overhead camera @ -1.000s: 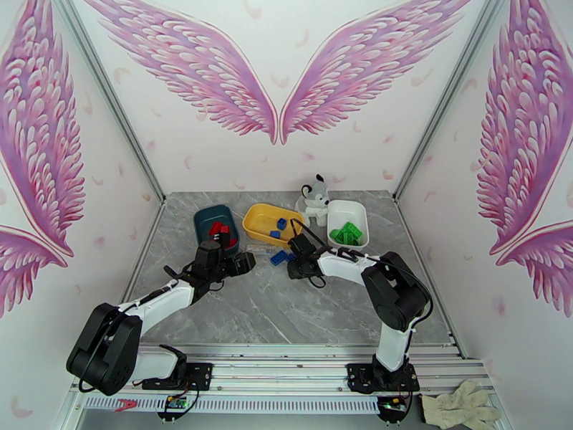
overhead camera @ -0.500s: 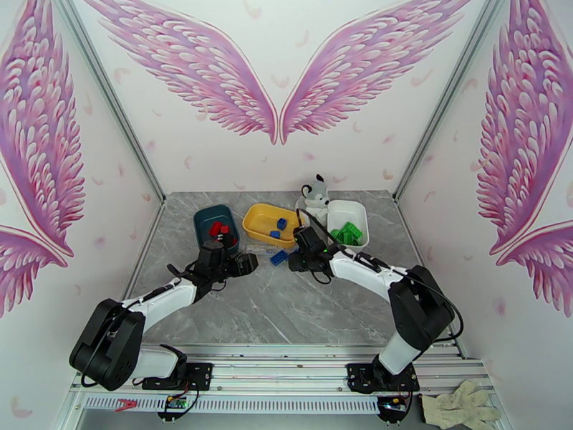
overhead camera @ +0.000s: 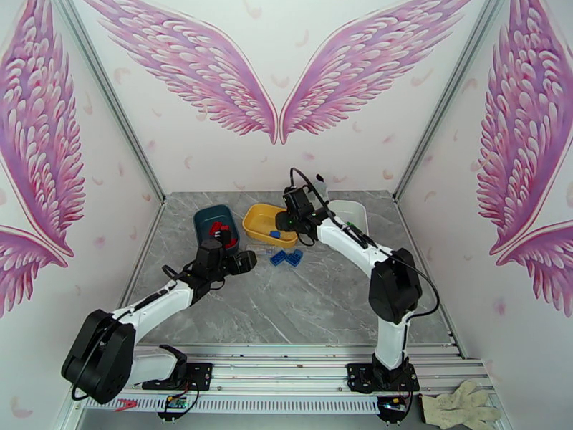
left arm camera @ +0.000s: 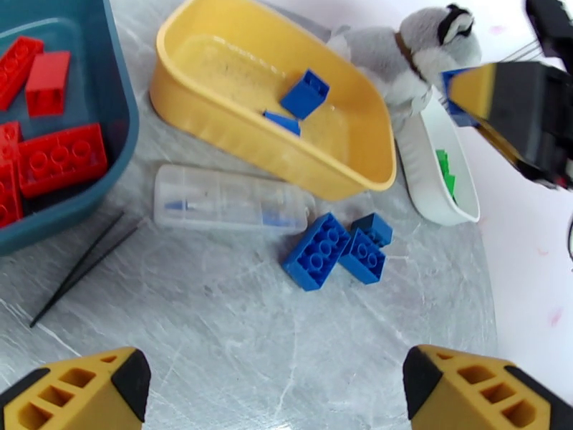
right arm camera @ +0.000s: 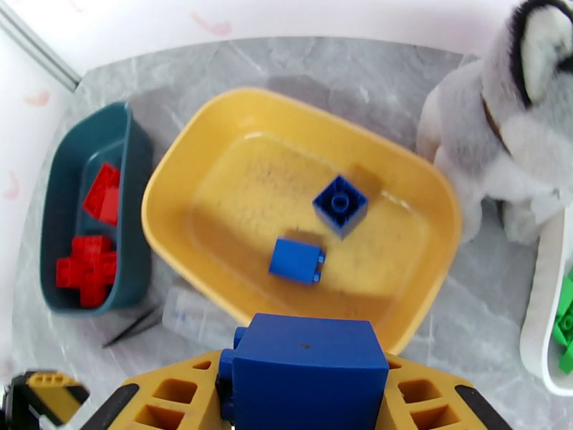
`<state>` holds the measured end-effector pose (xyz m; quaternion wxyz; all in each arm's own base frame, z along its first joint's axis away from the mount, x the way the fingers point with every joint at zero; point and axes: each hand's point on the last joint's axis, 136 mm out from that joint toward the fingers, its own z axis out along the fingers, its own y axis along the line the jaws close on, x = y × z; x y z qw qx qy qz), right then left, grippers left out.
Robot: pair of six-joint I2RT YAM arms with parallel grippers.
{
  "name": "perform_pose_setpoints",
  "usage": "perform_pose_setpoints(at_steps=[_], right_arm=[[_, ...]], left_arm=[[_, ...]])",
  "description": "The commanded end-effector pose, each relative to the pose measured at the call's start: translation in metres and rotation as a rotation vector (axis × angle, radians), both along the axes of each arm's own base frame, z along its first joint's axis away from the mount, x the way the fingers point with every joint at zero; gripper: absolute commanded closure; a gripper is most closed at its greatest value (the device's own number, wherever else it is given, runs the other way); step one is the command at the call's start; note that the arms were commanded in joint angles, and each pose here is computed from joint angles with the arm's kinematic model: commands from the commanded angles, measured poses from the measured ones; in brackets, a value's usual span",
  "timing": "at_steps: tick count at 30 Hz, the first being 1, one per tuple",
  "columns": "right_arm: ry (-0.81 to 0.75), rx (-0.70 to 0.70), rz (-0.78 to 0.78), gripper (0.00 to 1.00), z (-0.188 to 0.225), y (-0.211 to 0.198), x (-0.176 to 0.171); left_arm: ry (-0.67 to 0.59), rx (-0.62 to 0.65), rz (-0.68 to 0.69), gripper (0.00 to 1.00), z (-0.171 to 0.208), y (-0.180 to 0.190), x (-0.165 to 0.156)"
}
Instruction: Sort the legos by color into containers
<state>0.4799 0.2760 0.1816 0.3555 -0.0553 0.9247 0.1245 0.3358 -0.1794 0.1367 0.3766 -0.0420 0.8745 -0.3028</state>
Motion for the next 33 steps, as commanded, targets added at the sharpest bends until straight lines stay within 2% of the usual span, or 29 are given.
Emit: perform_pose_setpoints(at_steps=[1,6,10,14,22,28,33], right_arm=[[0.039,-0.055,-0.033,0.44,-0.008,-0.007,0.011],[0.030,-0.063,-0.024,0.28,-0.003,-0.005,0.015],[0.024,-0.033,-0.008,0.26,0.002,-0.009,0.000],[0.023,-0.025,0.011,0.26,0.002,-0.017,-0.023],[0.086,-0.058,0.027,0.26,-0.029,-0.043,-0.069],[0.088,-0.080,-0.020,0.28,-0.050,-0.061,-0.078],[0.135,-0.076,-0.028,0.38,-0.080,-0.064,-0.074]], left_arm=[[-0.008,0.021,0.034,0.01,0.002,0.012,-0.001],[-0.001,0.012,0.036,0.01,0.001,0.013,0.000],[0.000,0.009,0.037,0.01,0.001,0.014,0.000],[0.004,0.009,0.042,0.01,0.000,0.015,0.000],[0.006,0.006,0.043,0.01,-0.001,0.016,0.001],[0.016,0.003,0.040,0.01,-0.005,0.015,0.002],[0.026,-0.003,0.033,0.01,-0.008,0.013,0.003]])
